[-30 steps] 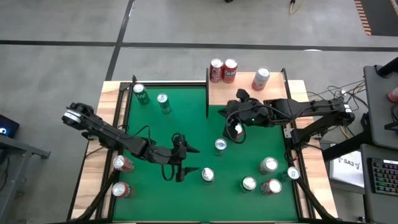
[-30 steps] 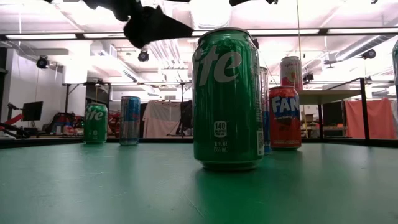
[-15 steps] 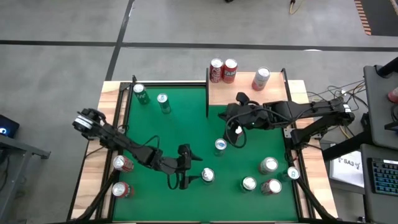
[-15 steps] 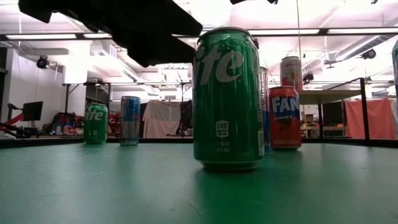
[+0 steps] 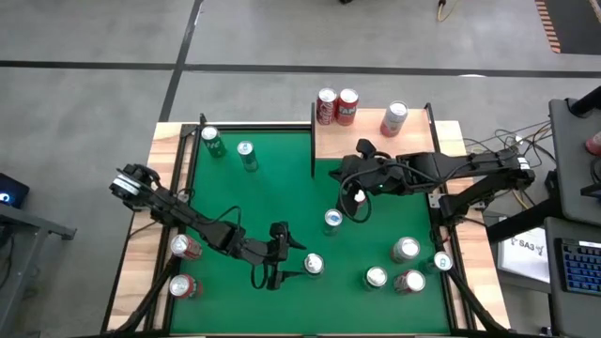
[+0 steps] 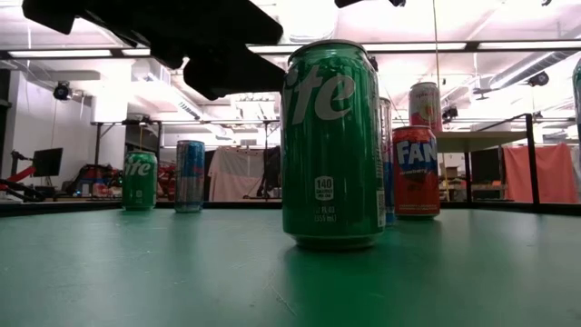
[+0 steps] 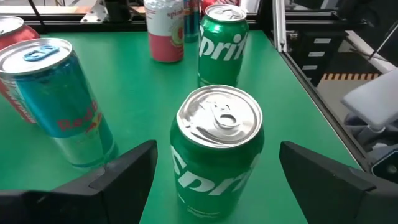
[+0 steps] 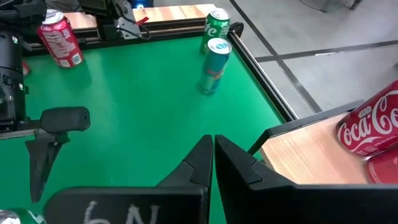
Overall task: Place canned beverage on shelf
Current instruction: Put the bottom left green soda can on the shelf
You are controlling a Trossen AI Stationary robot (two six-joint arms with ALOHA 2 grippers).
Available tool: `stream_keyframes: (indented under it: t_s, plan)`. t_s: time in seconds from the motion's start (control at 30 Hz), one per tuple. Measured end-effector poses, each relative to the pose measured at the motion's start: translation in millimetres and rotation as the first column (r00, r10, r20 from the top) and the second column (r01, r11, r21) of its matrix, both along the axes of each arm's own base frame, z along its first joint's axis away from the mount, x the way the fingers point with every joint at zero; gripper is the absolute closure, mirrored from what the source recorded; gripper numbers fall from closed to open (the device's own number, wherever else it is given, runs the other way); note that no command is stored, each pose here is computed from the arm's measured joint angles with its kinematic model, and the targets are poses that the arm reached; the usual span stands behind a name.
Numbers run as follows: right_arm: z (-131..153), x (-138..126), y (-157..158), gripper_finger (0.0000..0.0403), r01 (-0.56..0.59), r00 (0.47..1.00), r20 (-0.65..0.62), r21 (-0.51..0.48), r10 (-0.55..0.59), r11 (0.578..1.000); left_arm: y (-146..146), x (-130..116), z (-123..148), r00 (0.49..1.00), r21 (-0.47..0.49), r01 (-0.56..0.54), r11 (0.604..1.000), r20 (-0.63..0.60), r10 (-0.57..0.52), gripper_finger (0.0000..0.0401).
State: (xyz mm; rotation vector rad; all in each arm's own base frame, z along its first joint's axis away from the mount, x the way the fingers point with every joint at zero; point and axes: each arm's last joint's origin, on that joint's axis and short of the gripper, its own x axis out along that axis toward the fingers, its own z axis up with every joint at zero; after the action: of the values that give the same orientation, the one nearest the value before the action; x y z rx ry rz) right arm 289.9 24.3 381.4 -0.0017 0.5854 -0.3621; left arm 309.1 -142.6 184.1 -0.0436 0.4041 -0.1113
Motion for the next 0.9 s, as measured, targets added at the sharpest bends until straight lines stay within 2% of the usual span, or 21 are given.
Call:
stream_keyframes:
  t_s: [0.2, 0.37, 0.53, 0.73, 0.9]
  plan:
    - [-4.8, 4.8, 0.6, 0.0394, 0.002, 1.0, -0.017, 0.0, -0.002, 1.0, 0.0, -0.4, -1.1, 1.0, -0.012, 0.004, 1.0, -0.012, -0.004, 0.0067]
    - [-7.8, 7.2, 0.9, 0.0394, 0.001, 1.0, -0.03, -0.002, -0.001, 1.0, 1.7, -0.5, -1.9, 0.999, -0.016, -0.046, 0.999, -0.015, 0.046, 0.004]
    - [-7.8, 7.2, 0.9, 0.0394, 0.0, 1.0, -0.031, -0.002, 0.0, 1.0, 1.8, -0.1, -3.2, 0.998, -0.023, -0.057, 0.998, -0.02, 0.057, 0.0033]
    - [-7.8, 7.2, 0.9, 0.0394, -0.001, 1.0, -0.031, -0.002, 0.001, 1.0, -0.3, 7.3, -22.2, 0.998, 0.012, -0.055, 0.998, -0.024, 0.055, 0.0033]
    - [-7.7, 7.2, 1.0, 0.0394, -0.003, 1.0, -0.031, -0.004, 0.003, 1.0, -3.4, 15.7, -31.5, 0.999, 0.002, -0.023, 1.0, 0.04, 0.022, 0.0033]
